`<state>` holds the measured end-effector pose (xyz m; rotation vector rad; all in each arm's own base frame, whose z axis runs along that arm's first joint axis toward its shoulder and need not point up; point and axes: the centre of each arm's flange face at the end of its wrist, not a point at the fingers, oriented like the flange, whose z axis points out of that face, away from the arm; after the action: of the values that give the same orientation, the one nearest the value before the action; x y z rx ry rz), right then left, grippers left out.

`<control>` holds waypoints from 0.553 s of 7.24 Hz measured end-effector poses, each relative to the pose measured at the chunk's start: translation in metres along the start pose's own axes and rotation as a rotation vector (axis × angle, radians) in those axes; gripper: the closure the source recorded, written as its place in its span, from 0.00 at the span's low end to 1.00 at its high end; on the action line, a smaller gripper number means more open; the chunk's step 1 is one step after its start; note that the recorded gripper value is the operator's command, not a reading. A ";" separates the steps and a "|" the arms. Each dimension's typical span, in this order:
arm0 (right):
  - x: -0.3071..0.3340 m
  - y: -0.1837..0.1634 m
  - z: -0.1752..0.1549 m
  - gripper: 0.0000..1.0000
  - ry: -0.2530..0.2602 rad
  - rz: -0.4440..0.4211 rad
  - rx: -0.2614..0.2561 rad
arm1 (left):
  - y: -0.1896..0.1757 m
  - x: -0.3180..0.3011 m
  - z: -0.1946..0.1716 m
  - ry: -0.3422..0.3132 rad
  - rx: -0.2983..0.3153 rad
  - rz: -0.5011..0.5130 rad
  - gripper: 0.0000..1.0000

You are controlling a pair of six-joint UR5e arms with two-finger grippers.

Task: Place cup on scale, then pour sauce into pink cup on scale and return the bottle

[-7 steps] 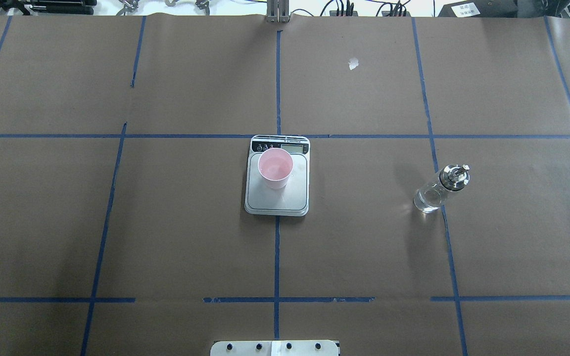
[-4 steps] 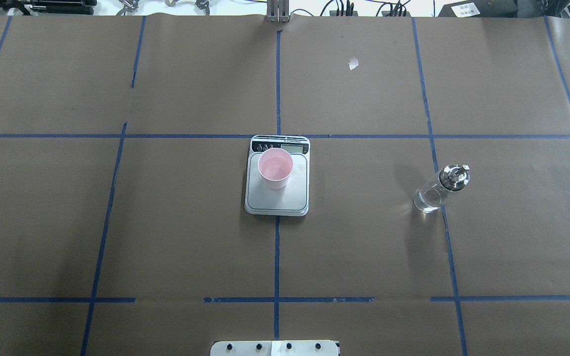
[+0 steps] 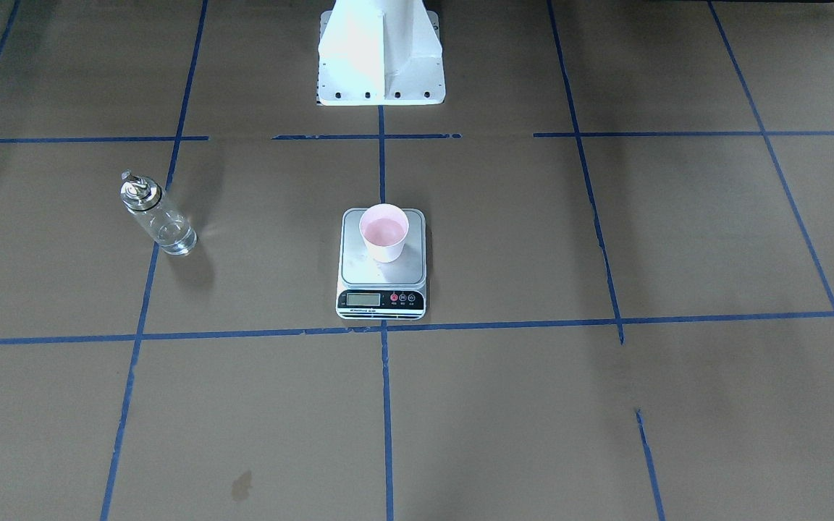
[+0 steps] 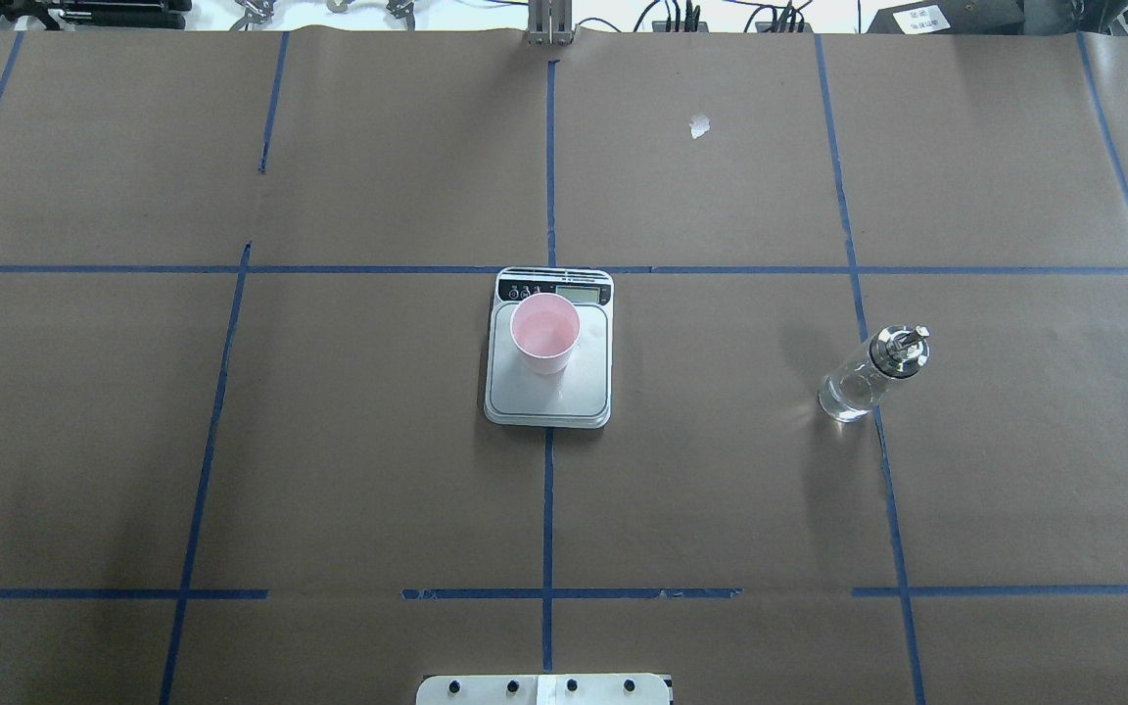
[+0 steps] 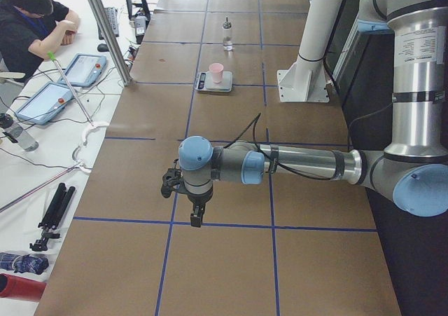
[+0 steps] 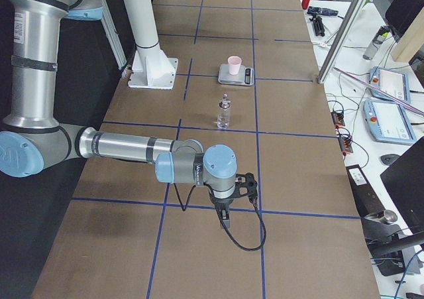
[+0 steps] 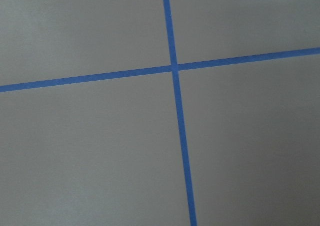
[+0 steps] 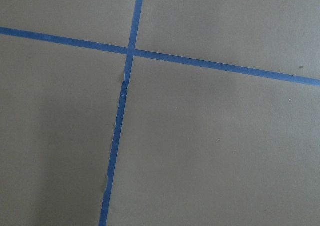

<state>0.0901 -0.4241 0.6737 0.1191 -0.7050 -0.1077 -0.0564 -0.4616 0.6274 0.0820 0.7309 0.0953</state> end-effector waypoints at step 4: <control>-0.003 -0.001 0.000 0.00 -0.028 -0.008 0.012 | 0.000 0.000 -0.001 -0.016 0.001 0.001 0.00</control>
<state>0.0879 -0.4243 0.6717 0.1319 -0.7332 -0.1126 -0.0573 -0.4617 0.6266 0.0838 0.7148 0.0957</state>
